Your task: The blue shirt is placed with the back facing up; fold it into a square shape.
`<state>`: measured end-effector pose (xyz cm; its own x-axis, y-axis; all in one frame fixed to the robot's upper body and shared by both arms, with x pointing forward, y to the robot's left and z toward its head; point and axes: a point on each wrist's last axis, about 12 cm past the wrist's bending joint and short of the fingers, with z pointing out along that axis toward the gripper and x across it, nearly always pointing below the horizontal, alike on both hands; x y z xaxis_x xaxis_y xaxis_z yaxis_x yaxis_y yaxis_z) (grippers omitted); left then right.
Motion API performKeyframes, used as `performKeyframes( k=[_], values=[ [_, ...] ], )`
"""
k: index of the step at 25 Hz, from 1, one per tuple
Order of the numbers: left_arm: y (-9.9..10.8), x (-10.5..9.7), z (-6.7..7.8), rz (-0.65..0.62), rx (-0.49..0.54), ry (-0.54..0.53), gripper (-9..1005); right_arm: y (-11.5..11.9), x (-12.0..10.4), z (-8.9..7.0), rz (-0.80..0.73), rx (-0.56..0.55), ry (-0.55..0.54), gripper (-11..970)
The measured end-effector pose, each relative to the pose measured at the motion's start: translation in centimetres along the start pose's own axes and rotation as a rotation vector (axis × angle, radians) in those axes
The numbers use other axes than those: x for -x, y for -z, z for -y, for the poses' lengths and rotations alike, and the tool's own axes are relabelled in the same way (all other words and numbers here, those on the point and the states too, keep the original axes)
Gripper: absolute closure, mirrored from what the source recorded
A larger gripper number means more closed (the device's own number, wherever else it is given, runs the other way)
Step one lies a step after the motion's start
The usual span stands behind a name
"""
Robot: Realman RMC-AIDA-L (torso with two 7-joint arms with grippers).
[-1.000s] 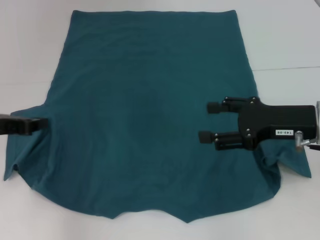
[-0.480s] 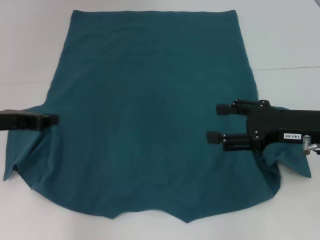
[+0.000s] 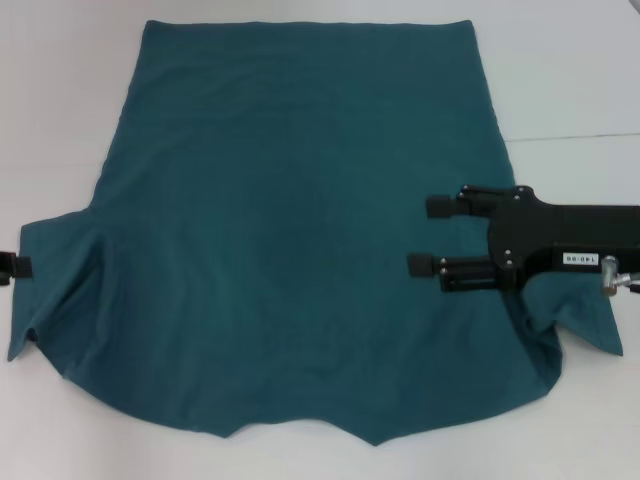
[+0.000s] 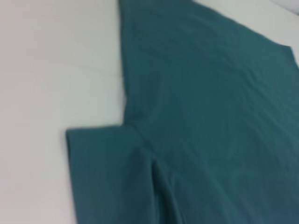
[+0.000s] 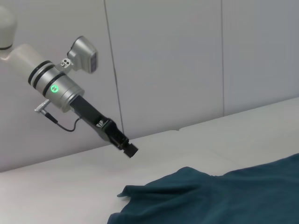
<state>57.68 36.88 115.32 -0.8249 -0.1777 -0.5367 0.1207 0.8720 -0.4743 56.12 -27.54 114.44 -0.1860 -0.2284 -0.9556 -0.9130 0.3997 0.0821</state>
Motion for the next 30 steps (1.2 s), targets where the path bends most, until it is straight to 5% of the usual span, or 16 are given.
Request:
performKeyframes(
  k=[11,16,30],
  values=[
    [-2.0,-1.8,-1.4,-0.085,0.095,0.041,455,-0.8,1.3,0.0,0.003,0.030,0.025,77],
    [-2.8,-1.9,-1.1,-0.085,0.127,0.020,387,-1.0,1.2,0.0,0.001,0.034,0.022,78],
    [-4.8,-2.3,-0.5,-0.120,0.198,-0.040,395,-0.9,1.1,0.0,0.001,0.032,0.019,78]
  ],
)
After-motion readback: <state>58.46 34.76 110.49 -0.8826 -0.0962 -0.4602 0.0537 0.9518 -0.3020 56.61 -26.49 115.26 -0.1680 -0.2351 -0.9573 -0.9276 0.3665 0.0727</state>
